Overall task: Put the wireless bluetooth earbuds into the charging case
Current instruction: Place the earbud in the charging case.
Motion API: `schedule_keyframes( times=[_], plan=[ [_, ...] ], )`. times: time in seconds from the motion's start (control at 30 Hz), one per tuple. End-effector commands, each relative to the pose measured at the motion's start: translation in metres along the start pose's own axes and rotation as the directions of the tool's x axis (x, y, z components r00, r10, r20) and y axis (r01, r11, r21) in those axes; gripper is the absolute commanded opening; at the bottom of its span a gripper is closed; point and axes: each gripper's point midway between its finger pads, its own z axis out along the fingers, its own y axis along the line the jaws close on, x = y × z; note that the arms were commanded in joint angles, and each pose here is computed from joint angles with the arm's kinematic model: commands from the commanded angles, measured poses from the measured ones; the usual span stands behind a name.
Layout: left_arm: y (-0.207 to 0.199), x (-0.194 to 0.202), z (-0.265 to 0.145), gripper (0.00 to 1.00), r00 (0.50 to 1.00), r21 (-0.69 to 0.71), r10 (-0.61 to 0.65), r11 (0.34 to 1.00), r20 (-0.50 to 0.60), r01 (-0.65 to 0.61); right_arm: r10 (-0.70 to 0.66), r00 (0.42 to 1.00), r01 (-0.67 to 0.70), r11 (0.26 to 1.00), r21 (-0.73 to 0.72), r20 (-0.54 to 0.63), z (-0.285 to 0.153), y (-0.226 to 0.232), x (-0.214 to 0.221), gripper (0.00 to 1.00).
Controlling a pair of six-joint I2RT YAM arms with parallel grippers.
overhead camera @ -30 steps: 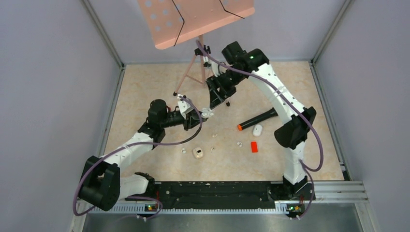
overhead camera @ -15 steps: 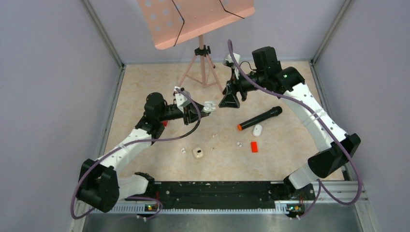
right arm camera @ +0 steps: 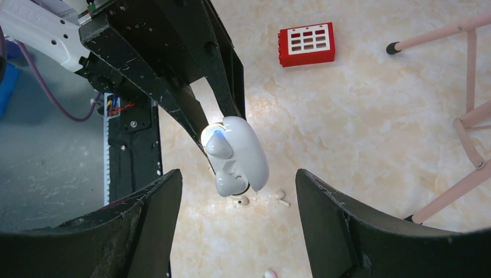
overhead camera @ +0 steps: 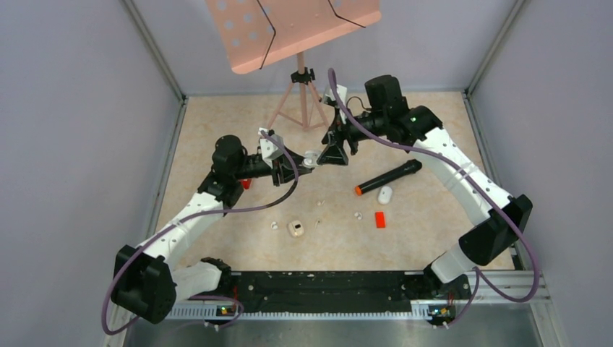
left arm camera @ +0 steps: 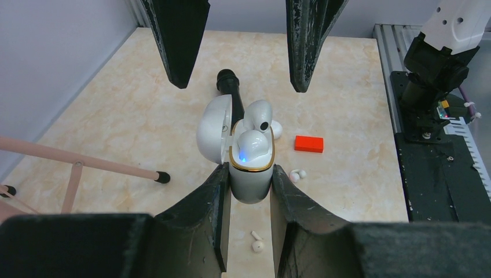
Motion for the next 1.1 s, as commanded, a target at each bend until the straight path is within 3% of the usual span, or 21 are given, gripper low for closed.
schedule_keyframes(
  times=[0.0, 0.77, 1.07],
  plan=[
    [-0.004, -0.027, -0.001, 0.00, 0.996, 0.018, 0.078, 0.997, 0.044, -0.079, -0.040, 0.999, 0.041, 0.999, -0.008, 0.024, 0.007, -0.001, -0.006, 0.70],
    [-0.003, -0.029, 0.000, 0.00, 0.997, 0.015, 0.058, 0.998, 0.045, -0.058, -0.060, 0.997, 0.061, 0.998, 0.012, -0.054, 0.014, -0.013, 0.021, 0.67],
    [-0.004, -0.027, 0.000, 0.00, 0.997, 0.022, 0.062, 0.998, 0.045, -0.063, -0.001, 0.999, 0.004, 0.998, 0.060, -0.053, 0.020, -0.025, 0.022, 0.65]
  ],
)
